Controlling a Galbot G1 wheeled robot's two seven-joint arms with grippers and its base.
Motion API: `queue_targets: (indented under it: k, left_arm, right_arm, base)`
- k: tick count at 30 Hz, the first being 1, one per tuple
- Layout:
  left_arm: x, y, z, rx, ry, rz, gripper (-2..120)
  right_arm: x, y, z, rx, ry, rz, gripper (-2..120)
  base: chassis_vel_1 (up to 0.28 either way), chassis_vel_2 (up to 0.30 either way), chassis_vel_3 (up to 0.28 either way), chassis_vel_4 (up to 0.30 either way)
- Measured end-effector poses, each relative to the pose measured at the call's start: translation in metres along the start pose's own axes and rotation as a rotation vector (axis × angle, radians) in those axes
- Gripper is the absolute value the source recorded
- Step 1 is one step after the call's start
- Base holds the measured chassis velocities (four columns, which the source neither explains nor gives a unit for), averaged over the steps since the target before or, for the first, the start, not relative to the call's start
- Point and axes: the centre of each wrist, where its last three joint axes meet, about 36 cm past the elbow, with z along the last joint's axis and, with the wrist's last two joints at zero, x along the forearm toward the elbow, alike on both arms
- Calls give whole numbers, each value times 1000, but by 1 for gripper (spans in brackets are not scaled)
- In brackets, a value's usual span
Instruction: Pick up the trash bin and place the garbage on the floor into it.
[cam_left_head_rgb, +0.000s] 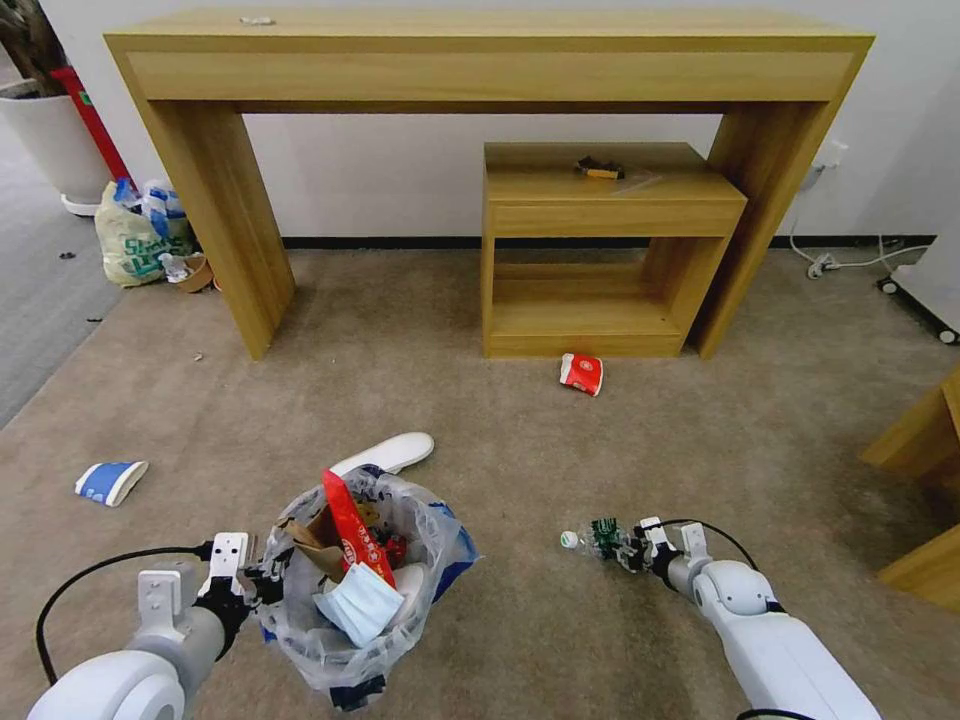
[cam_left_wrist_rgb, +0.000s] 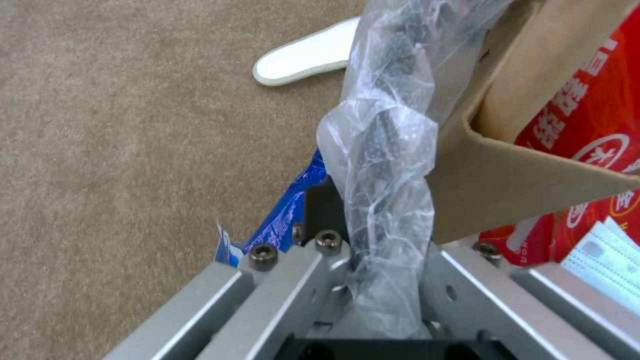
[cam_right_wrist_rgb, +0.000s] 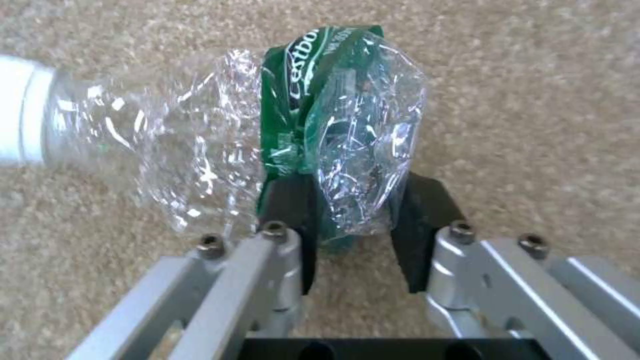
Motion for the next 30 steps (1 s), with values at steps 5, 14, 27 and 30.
queue_targets:
  k: [5,14,27,30]
  left_arm:
    - [0,0,0,1,-1,0,0]
    - [4,0,-3,-3,-12,3,0]
    - [-1,0,-10,-17,-18,16,0]
    - [-7,-1,-12,-16,-20,18,0]
  right_arm:
    - [7,0,-2,25,-16,26,13]
    - [65,-7,-40,84,-190,82,4]
    - [180,50,-150,269,-585,-91,4]
    - [192,80,-169,289,-637,-179,4]
  base:
    - [0,0,0,0]
    - [0,0,0,0]
    - [0,0,0,0]
    - [0,0,0,0]
